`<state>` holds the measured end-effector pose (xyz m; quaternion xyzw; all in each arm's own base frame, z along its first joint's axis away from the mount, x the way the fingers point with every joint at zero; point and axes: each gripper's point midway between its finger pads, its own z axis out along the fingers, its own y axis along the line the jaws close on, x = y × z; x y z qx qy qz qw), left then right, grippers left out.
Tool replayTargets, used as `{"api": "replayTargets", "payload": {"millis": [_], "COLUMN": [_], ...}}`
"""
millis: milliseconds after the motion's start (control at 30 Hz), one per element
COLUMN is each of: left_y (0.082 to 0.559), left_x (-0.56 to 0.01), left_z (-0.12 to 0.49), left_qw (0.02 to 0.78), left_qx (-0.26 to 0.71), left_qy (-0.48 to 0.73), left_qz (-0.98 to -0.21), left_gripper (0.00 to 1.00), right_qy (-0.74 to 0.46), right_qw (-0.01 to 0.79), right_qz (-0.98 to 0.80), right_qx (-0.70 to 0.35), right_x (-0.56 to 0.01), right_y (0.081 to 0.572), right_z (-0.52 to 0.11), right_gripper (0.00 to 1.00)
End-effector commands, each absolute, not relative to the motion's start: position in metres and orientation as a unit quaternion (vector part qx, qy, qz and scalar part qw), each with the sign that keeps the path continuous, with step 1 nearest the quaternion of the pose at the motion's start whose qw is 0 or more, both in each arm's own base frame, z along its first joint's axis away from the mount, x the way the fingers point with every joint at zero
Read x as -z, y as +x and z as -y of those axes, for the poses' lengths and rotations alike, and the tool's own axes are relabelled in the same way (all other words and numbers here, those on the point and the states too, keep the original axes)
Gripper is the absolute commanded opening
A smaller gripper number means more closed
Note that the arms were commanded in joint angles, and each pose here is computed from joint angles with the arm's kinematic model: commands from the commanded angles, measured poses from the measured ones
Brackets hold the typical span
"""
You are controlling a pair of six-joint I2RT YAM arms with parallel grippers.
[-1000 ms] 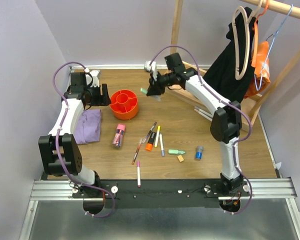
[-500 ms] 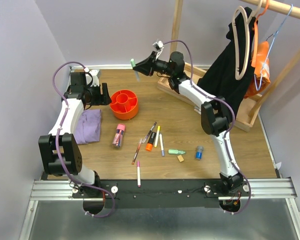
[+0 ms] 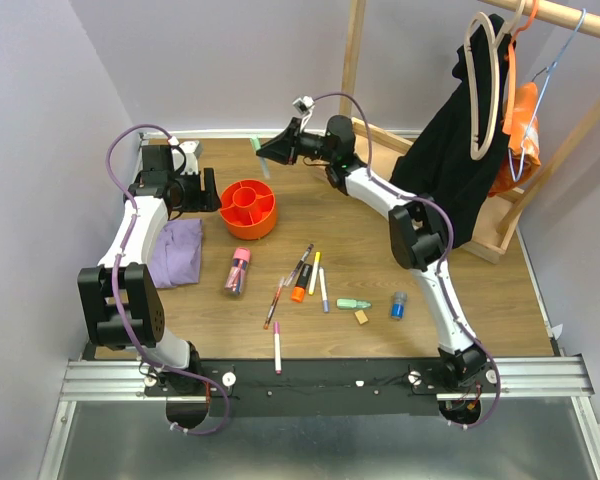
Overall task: Sort the stationery into containers
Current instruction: Place the stationery in the storage box.
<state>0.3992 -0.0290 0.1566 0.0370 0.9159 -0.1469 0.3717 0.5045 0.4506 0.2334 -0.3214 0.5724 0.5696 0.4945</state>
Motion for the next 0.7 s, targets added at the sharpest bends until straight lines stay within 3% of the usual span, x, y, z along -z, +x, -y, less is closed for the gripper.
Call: {"api": "replayTargets", "payload": {"millis": [0,667], "left_y": [0.404,0.405], "left_x": [-0.159,-0.15], "left_z": [0.02,0.017], "left_qw": [0.375,0.367], "left_qx": [0.131,0.127], "left_qy": [0.037,0.033], "left_qz": [-0.917,-0.921], "left_gripper": [0.79,0.79], "right_qy": [-0.333,-0.385], "right_qw": [0.481,0.465], "right_qz": [-0.567,-0.597], "right_qx": [-0.579,-0.529], "right_x": [-0.218,-0.163], "right_y": [0.501,0.494], "right_z": [-0.467,-0.477], "right_gripper": [0.01,0.03]}}
